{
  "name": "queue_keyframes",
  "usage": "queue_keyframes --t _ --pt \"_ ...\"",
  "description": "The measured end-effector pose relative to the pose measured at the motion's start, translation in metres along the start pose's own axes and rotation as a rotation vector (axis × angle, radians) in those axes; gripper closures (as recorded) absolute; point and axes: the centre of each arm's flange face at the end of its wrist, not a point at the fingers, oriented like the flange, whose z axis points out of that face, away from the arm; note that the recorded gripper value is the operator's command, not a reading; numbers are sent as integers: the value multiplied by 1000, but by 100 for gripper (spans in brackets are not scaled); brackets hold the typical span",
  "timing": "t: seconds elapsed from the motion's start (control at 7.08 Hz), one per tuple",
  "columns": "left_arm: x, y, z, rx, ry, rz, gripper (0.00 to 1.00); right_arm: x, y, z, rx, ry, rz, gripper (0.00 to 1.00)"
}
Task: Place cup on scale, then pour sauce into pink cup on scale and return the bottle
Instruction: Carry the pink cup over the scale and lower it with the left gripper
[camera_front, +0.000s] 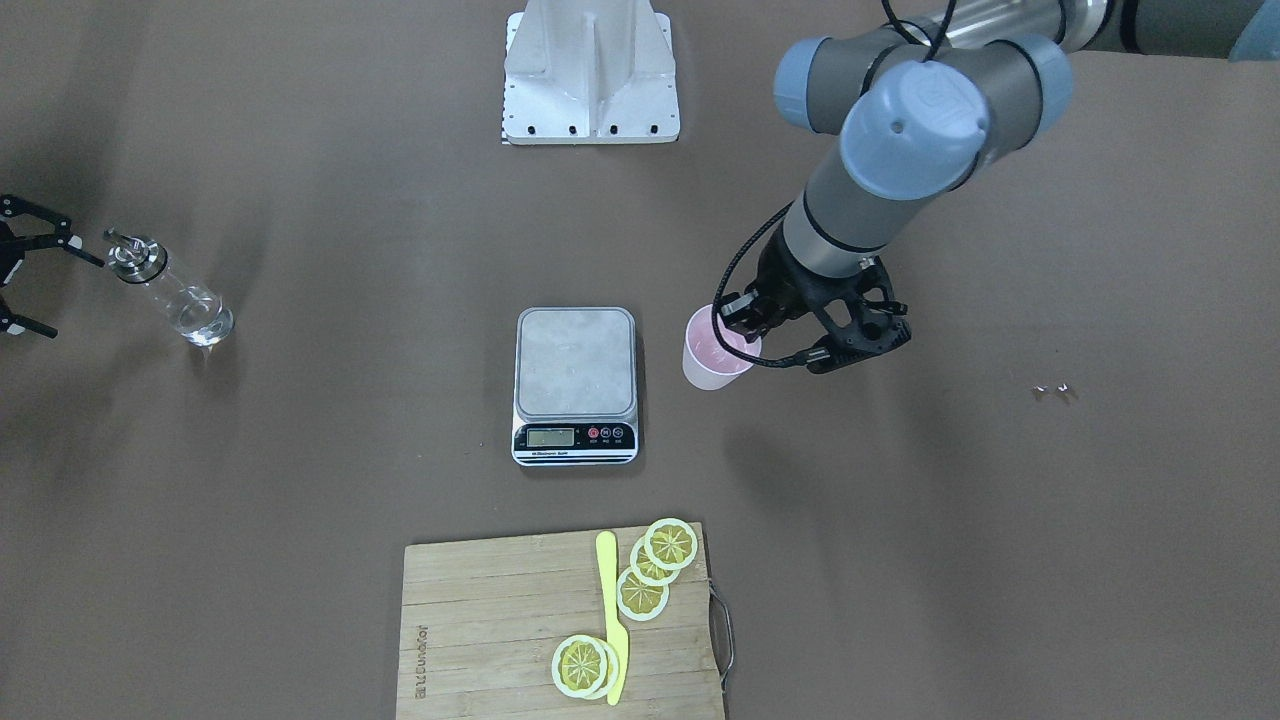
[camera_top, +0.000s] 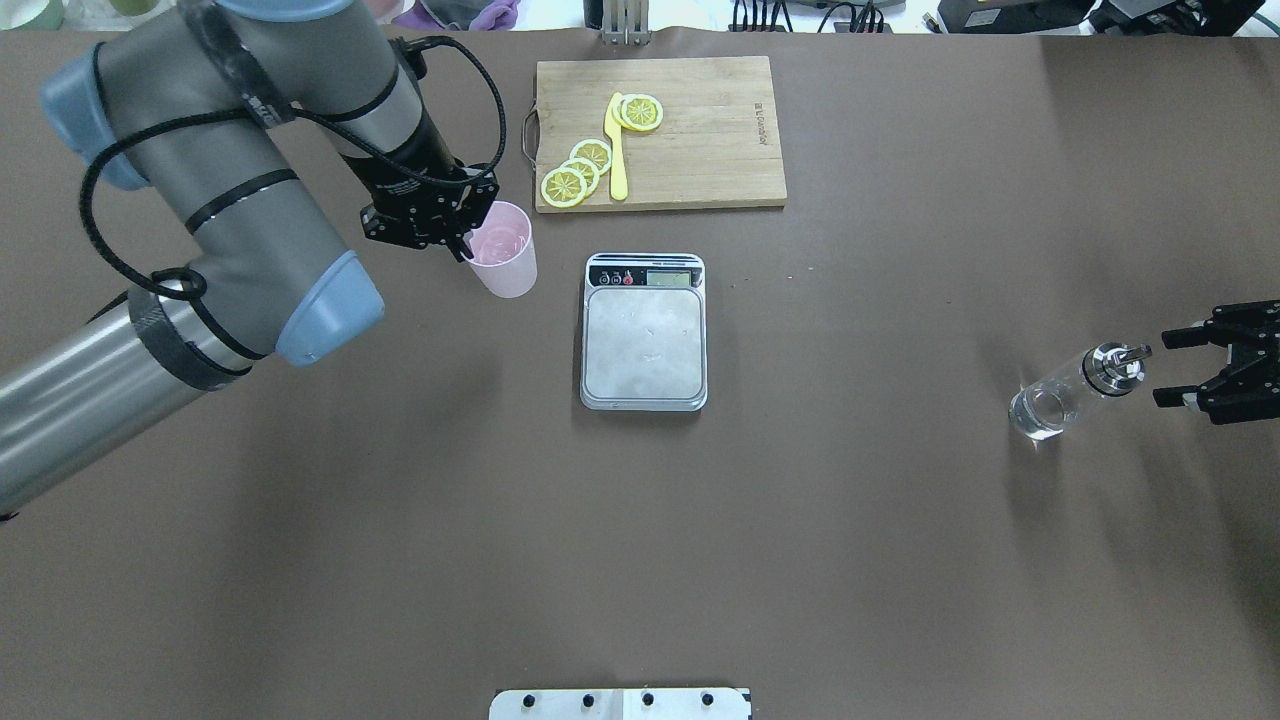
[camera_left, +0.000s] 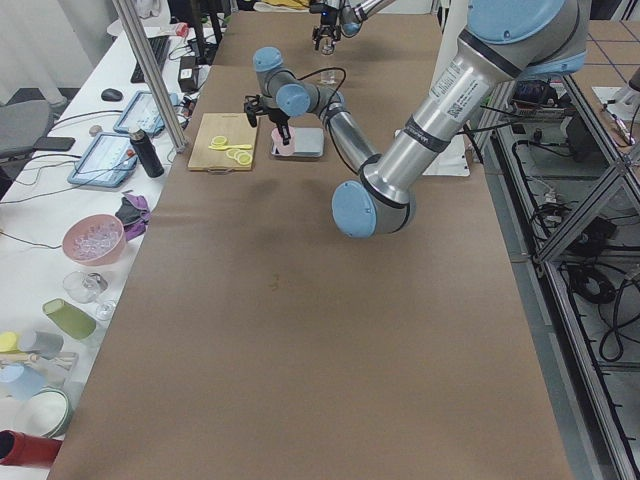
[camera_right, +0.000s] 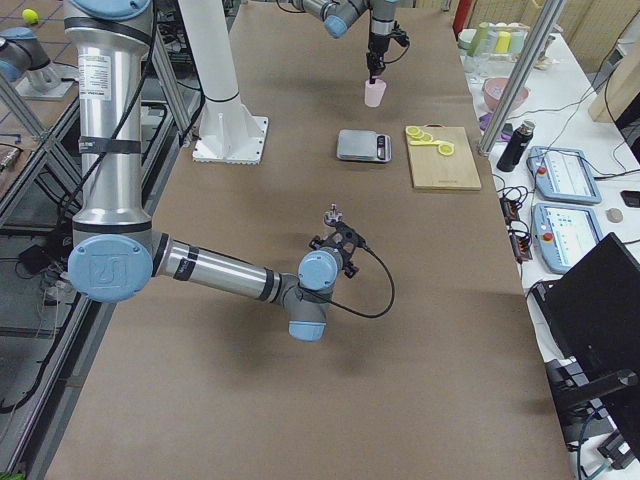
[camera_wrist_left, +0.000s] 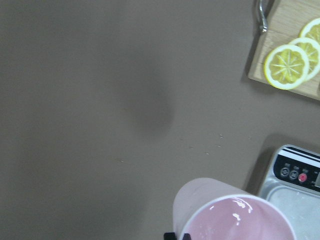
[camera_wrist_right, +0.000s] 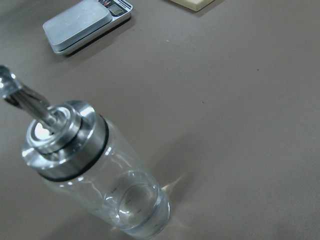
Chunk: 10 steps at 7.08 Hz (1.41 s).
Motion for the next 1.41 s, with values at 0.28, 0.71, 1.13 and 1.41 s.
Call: queue_keyframes --t 0.28,0.71,1.13,1.41 --pt "67 13 5 -3 -2 -68 100 -12 1 21 35 -5 6 0" --pt "101 37 25 -5 -21 -121 100 -20 -2 38 47 -15 4 0" --pt "120 51 46 6 -36 -179 100 -22 -2 42 49 -25 -3 0" --pt "121 51 60 19 -38 -180 100 -22 -1 41 49 -27 -2 0"
